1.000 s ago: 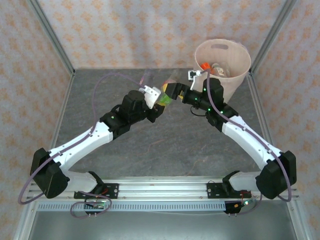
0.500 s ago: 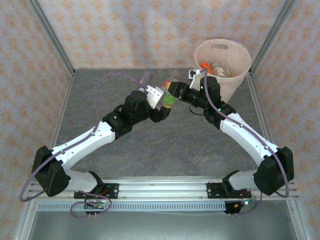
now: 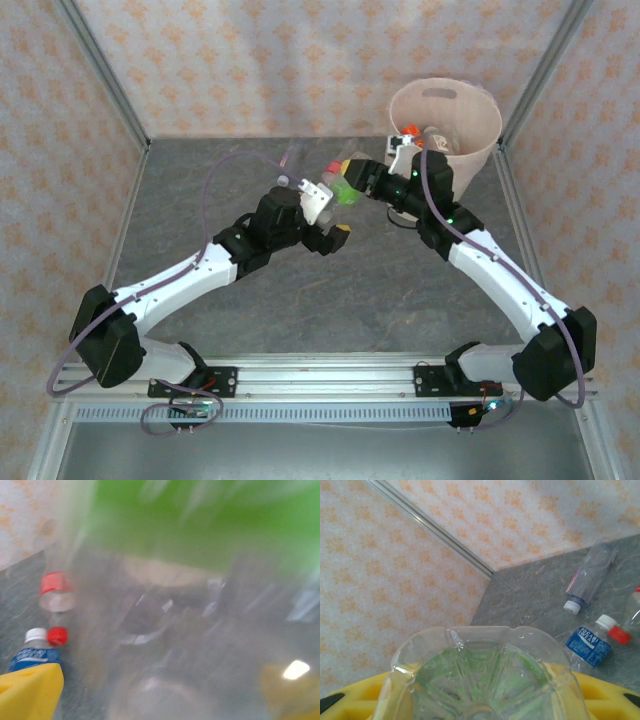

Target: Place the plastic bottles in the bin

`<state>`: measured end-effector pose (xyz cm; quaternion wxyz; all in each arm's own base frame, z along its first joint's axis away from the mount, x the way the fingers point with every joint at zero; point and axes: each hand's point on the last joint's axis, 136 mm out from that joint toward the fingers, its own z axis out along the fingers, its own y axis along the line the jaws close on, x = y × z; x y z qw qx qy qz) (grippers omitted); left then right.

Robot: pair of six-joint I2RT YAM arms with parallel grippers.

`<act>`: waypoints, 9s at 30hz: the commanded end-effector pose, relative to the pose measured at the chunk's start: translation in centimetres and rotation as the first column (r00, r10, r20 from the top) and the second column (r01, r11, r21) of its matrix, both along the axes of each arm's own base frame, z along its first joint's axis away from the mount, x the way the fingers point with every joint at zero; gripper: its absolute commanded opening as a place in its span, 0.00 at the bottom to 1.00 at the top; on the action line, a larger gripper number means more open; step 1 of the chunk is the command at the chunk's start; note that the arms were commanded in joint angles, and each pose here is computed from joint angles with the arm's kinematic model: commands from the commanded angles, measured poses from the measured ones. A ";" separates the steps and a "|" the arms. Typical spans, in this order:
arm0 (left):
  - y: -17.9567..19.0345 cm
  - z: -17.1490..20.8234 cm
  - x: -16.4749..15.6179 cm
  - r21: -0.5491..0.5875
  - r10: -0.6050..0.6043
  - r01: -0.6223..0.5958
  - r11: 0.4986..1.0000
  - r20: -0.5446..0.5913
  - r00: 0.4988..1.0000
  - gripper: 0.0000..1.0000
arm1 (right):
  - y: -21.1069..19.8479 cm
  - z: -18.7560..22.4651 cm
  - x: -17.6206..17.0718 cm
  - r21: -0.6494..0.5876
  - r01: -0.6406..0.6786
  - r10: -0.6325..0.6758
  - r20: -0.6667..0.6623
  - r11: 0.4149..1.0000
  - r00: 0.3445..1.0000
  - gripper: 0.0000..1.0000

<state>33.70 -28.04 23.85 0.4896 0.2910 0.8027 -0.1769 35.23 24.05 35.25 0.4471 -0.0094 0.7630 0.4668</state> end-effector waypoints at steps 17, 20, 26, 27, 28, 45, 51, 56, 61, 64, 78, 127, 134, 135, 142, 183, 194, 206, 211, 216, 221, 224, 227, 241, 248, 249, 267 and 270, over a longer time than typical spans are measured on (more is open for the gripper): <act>16.2 2.7 1.2 -0.183 0.651 -0.629 0.756 0.109 0.751 1.00 | -16.2 10.0 4.9 -0.321 0.535 -0.435 0.334 0.781 0.836 0.49; 17.7 2.6 0.4 -0.191 0.688 -0.664 0.723 0.106 0.718 1.00 | -19.2 10.6 6.7 -0.404 0.636 -0.519 0.369 0.657 0.771 0.49; 19.8 2.1 -0.9 -0.202 0.734 -0.708 0.676 0.103 0.671 1.00 | -24.4 10.9 10.2 -0.466 0.741 -0.641 0.388 0.483 0.662 0.49; 20.0 2.1 -1.1 -0.202 0.736 -0.710 0.674 0.103 0.669 1.00 | -25.3 10.8 10.7 -0.484 0.752 -0.655 0.395 0.447 0.644 0.49; 20.1 2.1 -1.3 -0.205 0.737 -0.711 0.672 0.104 0.667 1.00 | -26.2 10.7 11.1 -0.507 0.764 -0.673 0.404 0.399 0.619 0.49; 21.5 1.2 -1.6 -0.209 0.766 -0.741 0.639 0.083 0.637 1.00 | -30.7 4.8 11.6 -0.733 0.647 -0.737 0.317 0.209 0.597 0.97; 20.7 0.3 -0.8 -0.170 0.754 -0.738 0.653 0.053 0.655 1.00 | -28.5 4.5 10.6 -0.693 0.628 -0.703 0.246 0.354 0.667 0.98; 19.8 -0.9 0.3 -0.108 0.741 -0.736 0.668 0.009 0.671 1.00 | -26.4 4.9 9.4 -0.603 0.630 -0.673 0.200 0.489 0.713 0.99; 17.7 -2.8 2.0 -0.056 0.691 -0.695 0.716 -0.079 0.718 1.00 | -22.7 5.8 7.7 -0.456 0.589 -0.585 0.169 0.667 0.793 0.99; 16.4 -4.4 2.9 -0.012 0.664 -0.672 0.740 -0.142 0.734 1.00 | -20.0 6.3 6.4 -0.366 0.527 -0.506 0.161 0.767 0.848 0.99; 11.7 -11.6 5.3 0.214 0.532 -0.488 0.847 -0.371 0.761 1.00 | -8.9 5.4 -0.8 -0.050 0.220 -0.200 0.257 0.974 0.945 0.99; 10.1 -15.0 8.5 0.335 0.448 -0.324 0.885 -0.420 0.789 0.37 | -8.2 0.5 -1.5 -0.063 0.246 -0.232 0.176 0.967 0.957 0.99; 8.5 -7.9 6.3 0.102 0.307 -0.291 0.951 -0.365 0.879 0.27 | -7.0 0.5 -1.5 -0.038 0.210 -0.200 0.174 0.977 0.964 0.99; 8.1 -7.0 5.8 0.061 0.275 -0.272 0.960 -0.360 0.892 0.26 | -6.7 0.5 -1.5 -0.030 0.198 -0.190 0.171 0.980 0.967 0.99; 4.4 1.3 1.6 -0.296 -0.005 -0.072 0.953 -0.250 0.968 0.26 | -3.4 0.8 -2.2 -0.018 0.059 -0.055 0.179 0.998 0.982 0.99; -1.4 8.7 -3.3 -0.493 -0.334 0.250 0.833 -0.090 0.938 0.27 | 6.9 2.2 -4.1 0.038 -0.346 0.338 0.143 0.937 0.930 0.73; -0.3 7.5 -1.9 -0.468 -0.225 0.148 0.871 -0.113 0.968 0.80 | 2.9 2.7 -1.8 -0.051 -0.056 0.066 0.208 0.997 0.976 0.49; 5.2 8.1 -1.6 -0.414 0.063 -0.073 0.907 -0.038 0.997 1.00 | -1.9 4.2 -0.2 -0.267 0.198 -0.115 0.296 0.943 0.948 0.47; 12.0 7.2 -0.3 -0.374 0.433 -0.409 0.832 -0.023 0.901 1.00 | -3.7 6.1 1.6 -0.289 0.293 -0.187 0.343 0.912 0.920 0.47; 16.6 5.0 -0.5 -0.275 0.636 -0.619 0.735 -0.037 0.771 1.00 | -8.1 9.6 4.6 -0.243 0.427 -0.312 0.398 0.871 0.863 0.45; 18.3 3.5 -0.9 -0.209 0.699 -0.692 0.691 -0.047 0.713 1.00 | -14.0 12.1 8.4 -0.121 0.572 -0.497 0.372 0.811 0.784 0.47; 18.8 3.2 -1.0 -0.191 0.717 -0.710 0.678 -0.041 0.696 1.00 | -17.1 12.1 10.7 -0.099 0.663 -0.599 0.345 0.742 0.722 0.50; 19.0 3.0 -0.9 -0.175 0.724 -0.717 0.674 -0.035 0.689 1.00 | -20.0 10.8 13.0 -0.125 0.756 -0.692 0.329 0.642 0.642 0.52; 19.2 2.2 -0.6 -0.133 0.737 -0.736 0.664 -0.049 0.674 1.00 | -21.5 3.7 23.5 -0.052 0.804 -0.805 -0.003 0.592 0.593 0.73; 19.4 1.5 -0.4 -0.101 0.744 -0.745 0.660 -0.057 0.666 1.00 | -23.6 3.1 21.0 -0.108 0.867 -0.874 -0.092 0.486 0.478 0.99; 19.4 1.5 -0.3 -0.099 0.744 -0.745 0.659 -0.057 0.666 1.00 | -23.9 3.5 20.5 -0.104 0.873 -0.879 -0.080 0.477 0.471 0.99; 17.6 -2.5 2.7 0.013 0.723 -0.733 0.680 -0.177 0.668 1.00 | -22.2 8.6 13.4 -0.193 0.762 -0.720 0.249 0.618 0.648 0.99; 16.7 -3.5 3.6 0.033 0.699 -0.710 0.703 -0.219 0.681 1.00 | -19.8 8.8 11.7 -0.203 0.662 -0.609 0.267 0.722 0.747 0.99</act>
